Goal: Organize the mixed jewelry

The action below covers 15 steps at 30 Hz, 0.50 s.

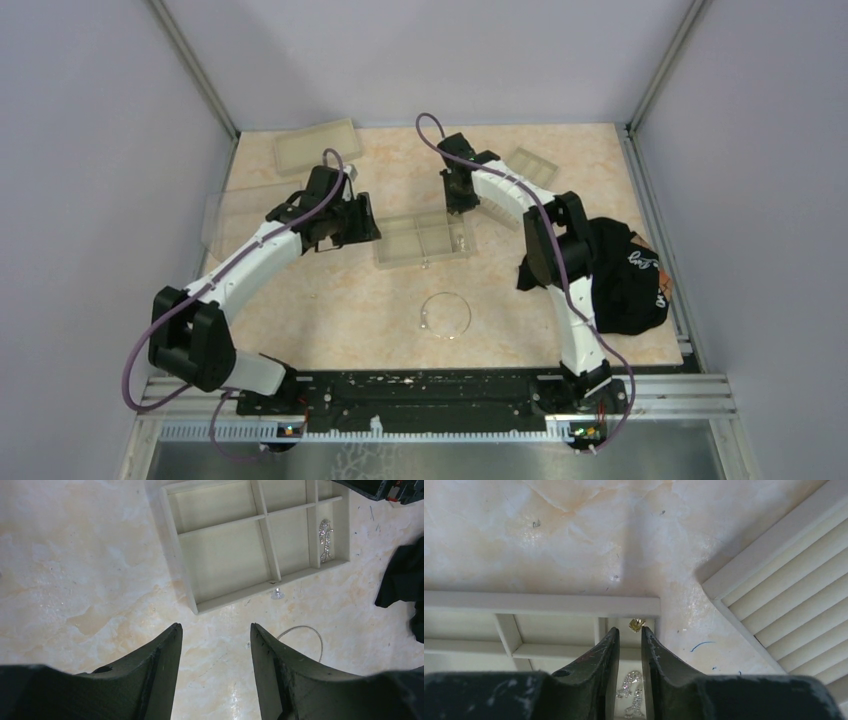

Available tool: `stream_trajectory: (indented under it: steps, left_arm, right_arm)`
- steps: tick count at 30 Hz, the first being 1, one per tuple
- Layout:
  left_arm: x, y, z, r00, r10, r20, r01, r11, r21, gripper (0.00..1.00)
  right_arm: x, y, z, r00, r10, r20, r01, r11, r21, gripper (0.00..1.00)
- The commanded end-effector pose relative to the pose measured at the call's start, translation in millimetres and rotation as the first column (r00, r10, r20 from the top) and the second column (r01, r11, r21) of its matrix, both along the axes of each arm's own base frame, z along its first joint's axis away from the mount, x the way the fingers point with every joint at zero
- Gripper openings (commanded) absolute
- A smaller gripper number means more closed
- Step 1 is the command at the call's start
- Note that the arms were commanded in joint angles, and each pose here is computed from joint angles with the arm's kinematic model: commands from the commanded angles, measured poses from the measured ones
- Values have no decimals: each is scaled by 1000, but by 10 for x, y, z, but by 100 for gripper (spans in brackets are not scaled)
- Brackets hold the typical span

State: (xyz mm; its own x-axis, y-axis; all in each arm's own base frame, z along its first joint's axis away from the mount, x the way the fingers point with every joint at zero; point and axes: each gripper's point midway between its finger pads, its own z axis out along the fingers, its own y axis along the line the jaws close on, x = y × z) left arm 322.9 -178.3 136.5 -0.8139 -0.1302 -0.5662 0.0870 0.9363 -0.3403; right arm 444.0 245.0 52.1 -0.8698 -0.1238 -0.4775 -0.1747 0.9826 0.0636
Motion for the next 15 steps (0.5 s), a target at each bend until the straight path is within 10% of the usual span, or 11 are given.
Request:
stream_trajectory:
  steps: [1,15]
  left_arm:
    - [-29,11,90,1000,12,21,-11,1000,-23,60]
    - [-364,576,-185,975,215,-59,-202,964,171,61]
  right_arm:
    - [168,118,538,992,-9,124,-1,997,79,25]
    - [24,30,1355,960,-48,276,8,989,145,26]
